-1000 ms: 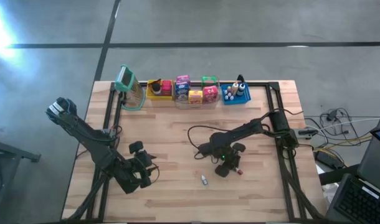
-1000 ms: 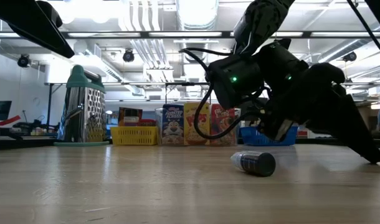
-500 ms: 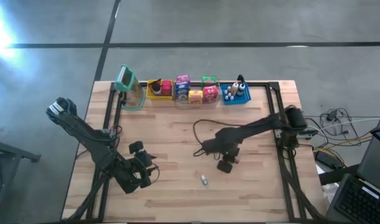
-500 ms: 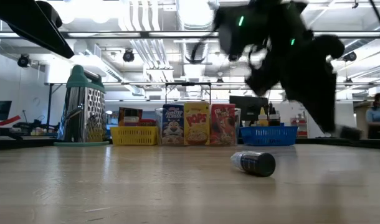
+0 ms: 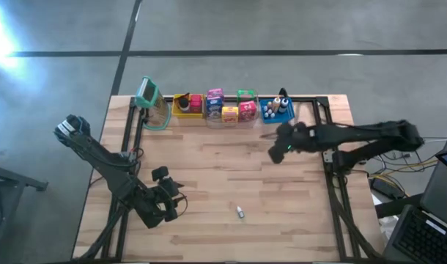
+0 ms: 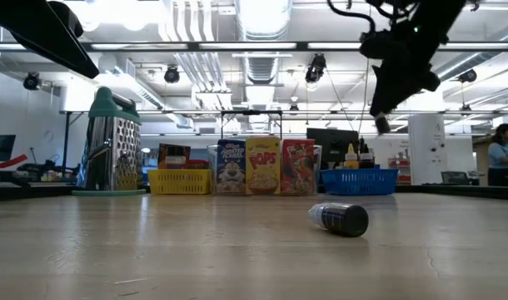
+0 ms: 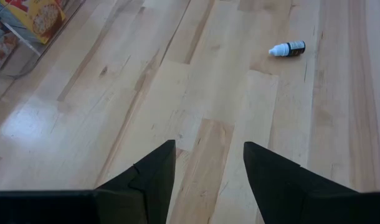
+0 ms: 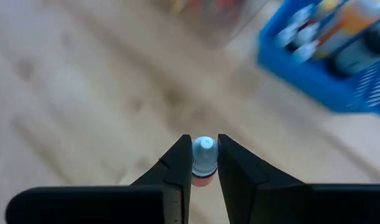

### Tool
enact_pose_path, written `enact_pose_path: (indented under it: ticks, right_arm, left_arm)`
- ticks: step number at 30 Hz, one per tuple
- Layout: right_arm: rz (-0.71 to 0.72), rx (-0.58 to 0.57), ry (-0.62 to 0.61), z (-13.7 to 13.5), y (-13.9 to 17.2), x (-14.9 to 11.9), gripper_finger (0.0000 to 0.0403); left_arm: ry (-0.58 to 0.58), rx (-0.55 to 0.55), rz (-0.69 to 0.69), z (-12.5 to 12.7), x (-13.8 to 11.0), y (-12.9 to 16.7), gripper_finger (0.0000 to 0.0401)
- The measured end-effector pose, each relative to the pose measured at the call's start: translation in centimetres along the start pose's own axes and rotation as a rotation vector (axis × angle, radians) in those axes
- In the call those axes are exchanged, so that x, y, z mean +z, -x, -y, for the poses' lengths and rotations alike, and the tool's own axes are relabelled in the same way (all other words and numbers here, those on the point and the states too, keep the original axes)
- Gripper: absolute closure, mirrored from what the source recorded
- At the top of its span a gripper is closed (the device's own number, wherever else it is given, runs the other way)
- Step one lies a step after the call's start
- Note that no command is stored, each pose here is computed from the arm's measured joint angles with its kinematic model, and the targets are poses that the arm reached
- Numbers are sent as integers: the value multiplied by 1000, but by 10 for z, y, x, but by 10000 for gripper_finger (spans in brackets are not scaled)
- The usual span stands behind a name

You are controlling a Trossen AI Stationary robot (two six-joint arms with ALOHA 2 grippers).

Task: Pick & Place Kitchen Items
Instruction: Put the purple bottle into the blue bin

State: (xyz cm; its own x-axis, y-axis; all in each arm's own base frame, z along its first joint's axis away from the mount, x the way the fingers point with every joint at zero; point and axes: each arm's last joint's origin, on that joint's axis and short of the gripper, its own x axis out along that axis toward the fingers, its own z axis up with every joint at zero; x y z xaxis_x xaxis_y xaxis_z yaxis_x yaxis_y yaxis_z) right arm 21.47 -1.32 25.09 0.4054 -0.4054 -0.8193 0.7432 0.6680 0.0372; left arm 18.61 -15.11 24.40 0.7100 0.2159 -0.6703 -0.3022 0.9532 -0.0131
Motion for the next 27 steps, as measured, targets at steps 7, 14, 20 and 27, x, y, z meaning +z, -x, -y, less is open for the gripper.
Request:
enact_pose_path:
  ticks: [7,14,20,27]
  right_arm:
    - [274,-37,-144,57,-10,10,345]
    - [431,-105,-208,85,-41,15,349]
    - [434,-198,-257,105,-71,16,345]
    - [439,-224,-257,108,-94,21,349]
  left_arm:
    - [0,0,1,0,0,0,206]
    - [0,2,3,0,0,0,206]
    - [0,2,3,0,0,0,206]
    - [0,2,3,0,0,0,206]
